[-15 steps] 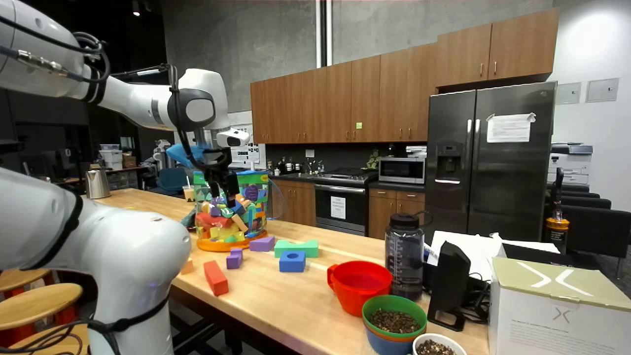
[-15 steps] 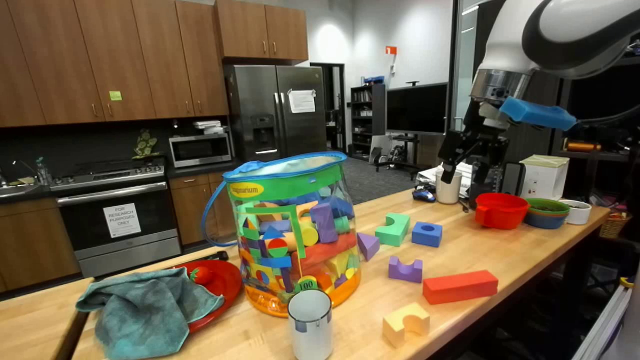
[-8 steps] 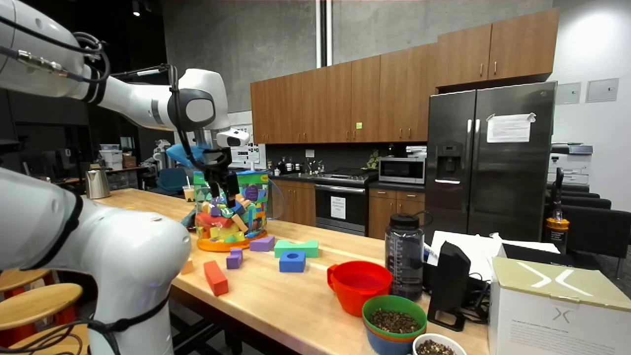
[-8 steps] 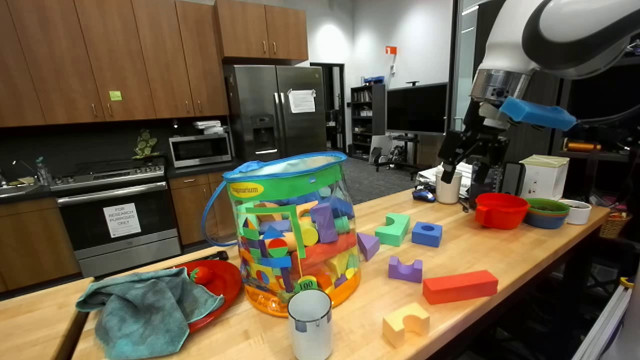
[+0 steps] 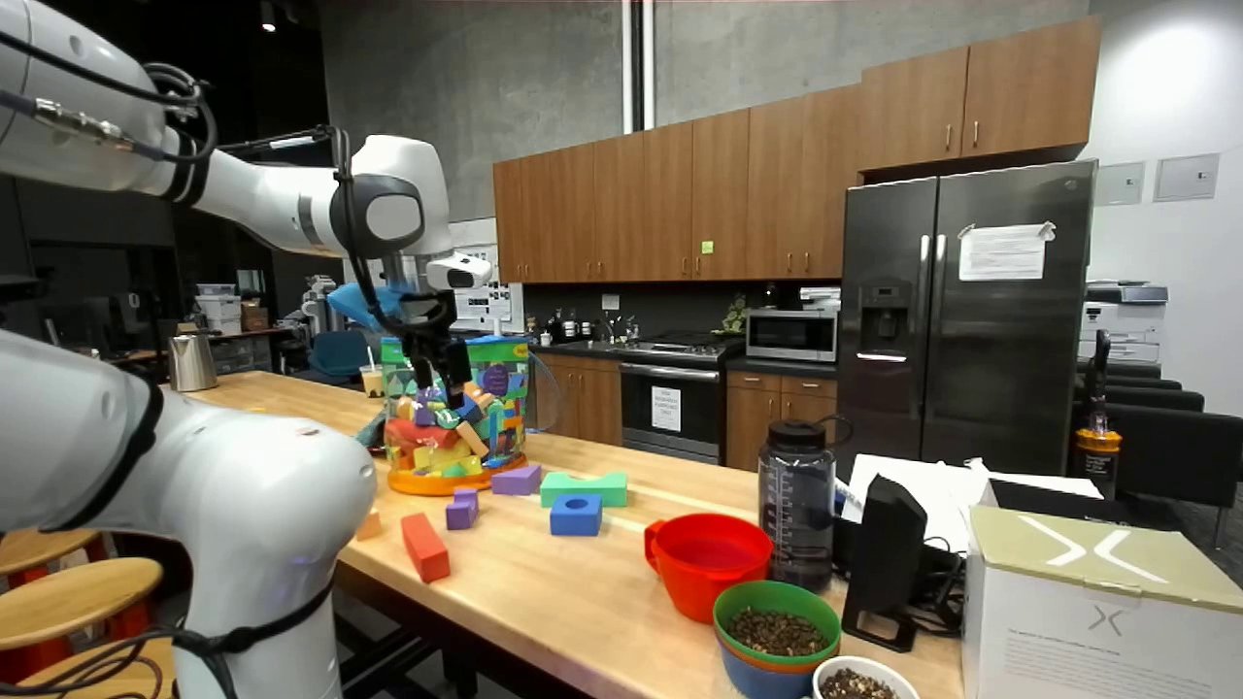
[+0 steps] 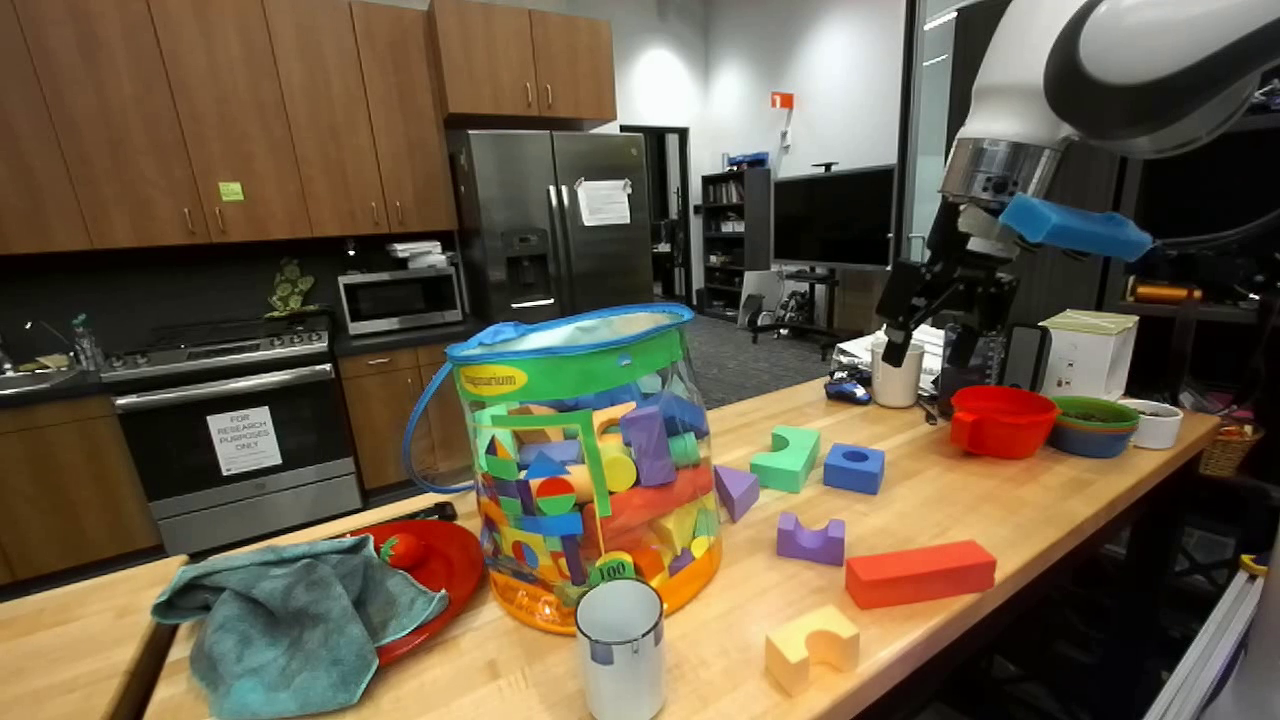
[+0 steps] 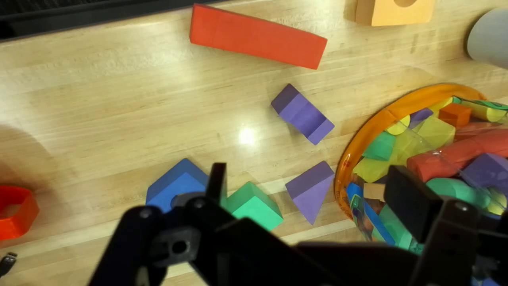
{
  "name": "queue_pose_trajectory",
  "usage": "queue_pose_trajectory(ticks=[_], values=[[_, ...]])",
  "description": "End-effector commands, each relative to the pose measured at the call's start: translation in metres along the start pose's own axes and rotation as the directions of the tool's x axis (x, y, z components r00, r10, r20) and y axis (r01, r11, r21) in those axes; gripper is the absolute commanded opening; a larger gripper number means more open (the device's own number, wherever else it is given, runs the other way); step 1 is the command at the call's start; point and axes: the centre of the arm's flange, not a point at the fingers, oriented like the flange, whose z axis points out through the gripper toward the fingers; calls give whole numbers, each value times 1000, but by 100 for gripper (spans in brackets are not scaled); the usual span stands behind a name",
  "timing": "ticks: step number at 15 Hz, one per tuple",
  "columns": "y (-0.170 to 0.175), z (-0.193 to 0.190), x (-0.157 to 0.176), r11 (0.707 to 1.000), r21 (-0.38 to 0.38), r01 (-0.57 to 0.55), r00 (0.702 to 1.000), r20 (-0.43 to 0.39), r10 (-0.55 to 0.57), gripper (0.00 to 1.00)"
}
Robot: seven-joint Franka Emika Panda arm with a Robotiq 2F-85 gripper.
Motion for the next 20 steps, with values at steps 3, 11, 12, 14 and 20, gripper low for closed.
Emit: queue_pose_trajectory(ticks=[3, 11, 12, 14, 20], values=[[0, 0, 0, 1000, 0, 0, 1000, 0, 0, 100], [0, 0, 0, 1000, 0, 0, 1000, 0, 0, 100], [0, 0, 0, 1000, 0, 0, 1000, 0, 0, 100], [-1, 3, -2, 1000, 9, -7, 1000, -5, 7, 100], [-9, 14, 1, 1000, -9, 9, 1000, -17, -9, 100]])
